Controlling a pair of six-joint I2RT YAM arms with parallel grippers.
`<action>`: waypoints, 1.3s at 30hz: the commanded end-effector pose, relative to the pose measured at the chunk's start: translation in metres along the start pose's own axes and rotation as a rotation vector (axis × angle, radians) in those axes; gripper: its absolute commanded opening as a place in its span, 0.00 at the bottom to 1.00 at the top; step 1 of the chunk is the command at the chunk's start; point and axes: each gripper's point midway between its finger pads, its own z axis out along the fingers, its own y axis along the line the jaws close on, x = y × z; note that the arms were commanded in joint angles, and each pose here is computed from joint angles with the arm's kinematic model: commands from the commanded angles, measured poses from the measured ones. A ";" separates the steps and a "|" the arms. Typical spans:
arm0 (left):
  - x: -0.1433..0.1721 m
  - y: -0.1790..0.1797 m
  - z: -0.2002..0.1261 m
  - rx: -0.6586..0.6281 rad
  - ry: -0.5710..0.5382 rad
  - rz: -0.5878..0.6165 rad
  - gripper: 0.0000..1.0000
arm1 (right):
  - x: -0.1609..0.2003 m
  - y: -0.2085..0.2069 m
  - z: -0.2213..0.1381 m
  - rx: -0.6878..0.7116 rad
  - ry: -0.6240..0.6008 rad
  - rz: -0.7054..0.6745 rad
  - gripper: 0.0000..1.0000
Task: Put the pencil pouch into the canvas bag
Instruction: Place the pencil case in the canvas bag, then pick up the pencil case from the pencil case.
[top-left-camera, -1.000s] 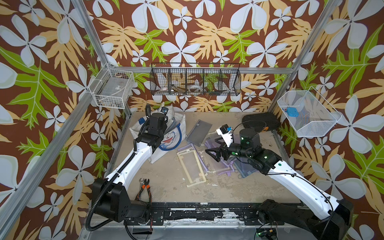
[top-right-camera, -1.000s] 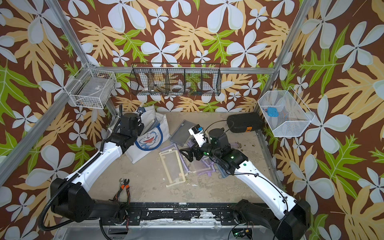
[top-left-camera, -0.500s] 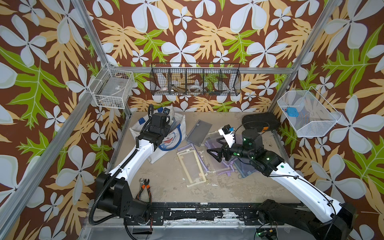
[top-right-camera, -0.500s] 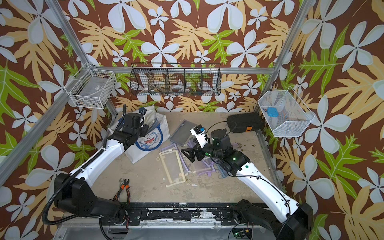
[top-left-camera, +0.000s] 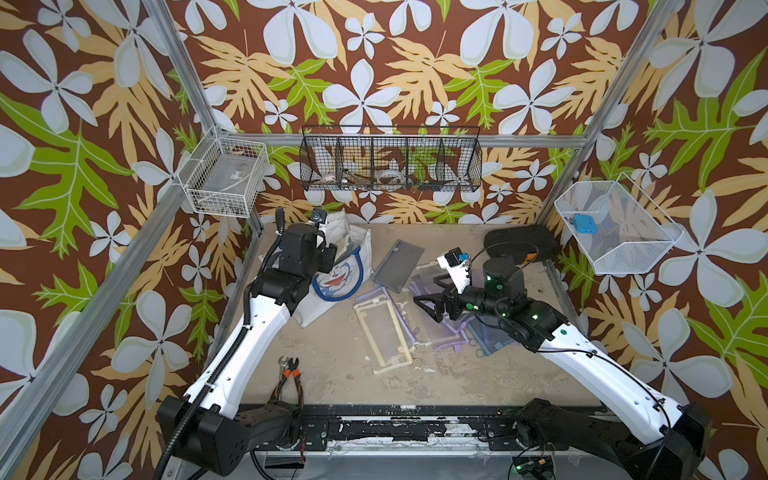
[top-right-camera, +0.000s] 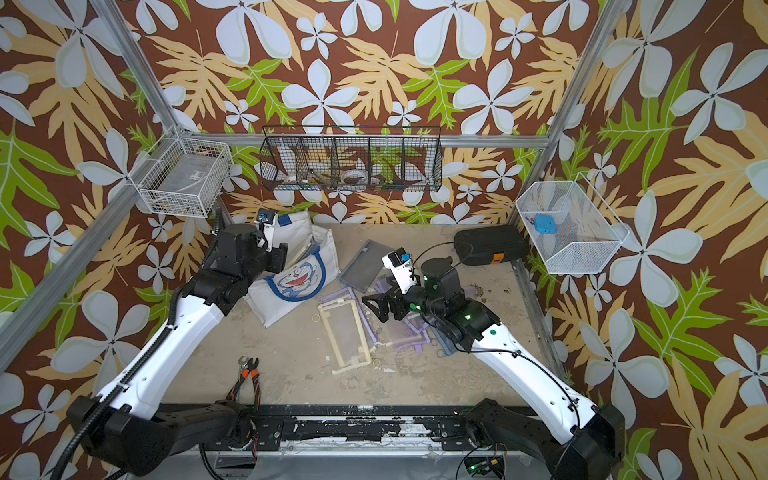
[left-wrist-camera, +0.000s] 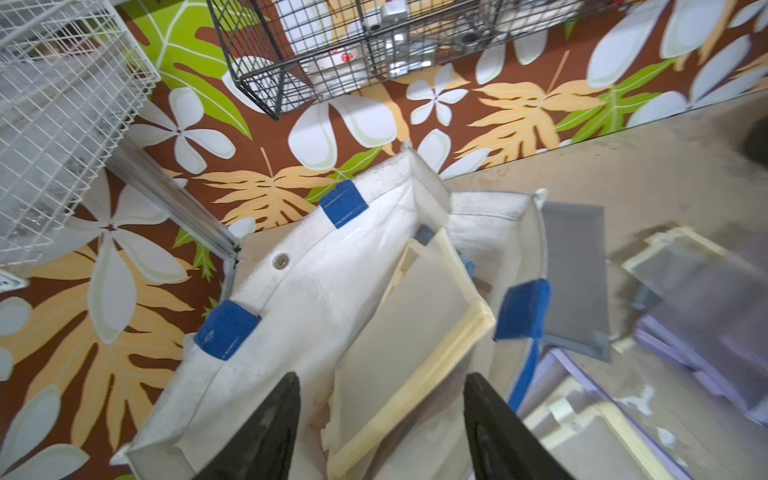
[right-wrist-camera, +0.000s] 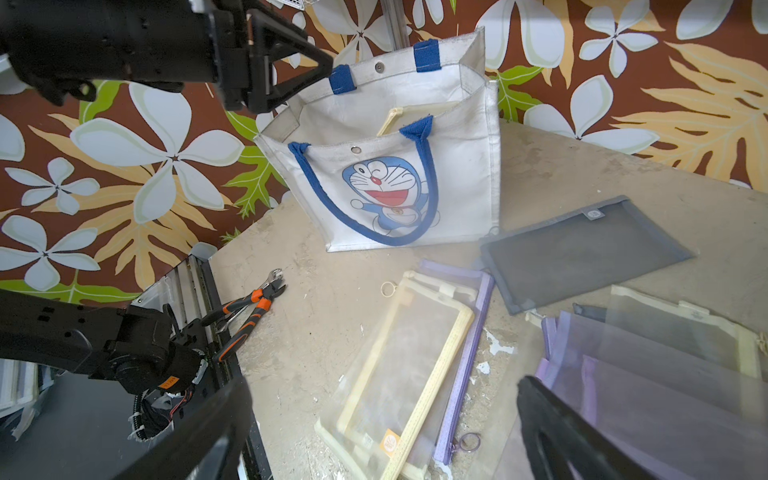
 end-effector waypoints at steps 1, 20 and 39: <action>0.022 -0.038 -0.027 0.221 0.026 -0.117 0.61 | 0.012 -0.002 0.004 -0.007 0.023 0.016 1.00; 0.209 -0.167 -0.042 0.622 0.324 -0.626 0.59 | 0.160 -0.027 0.113 -0.132 0.357 0.241 0.83; 0.270 -0.172 0.000 0.508 0.426 -0.663 0.46 | 0.188 -0.039 0.153 -0.128 0.413 0.294 0.58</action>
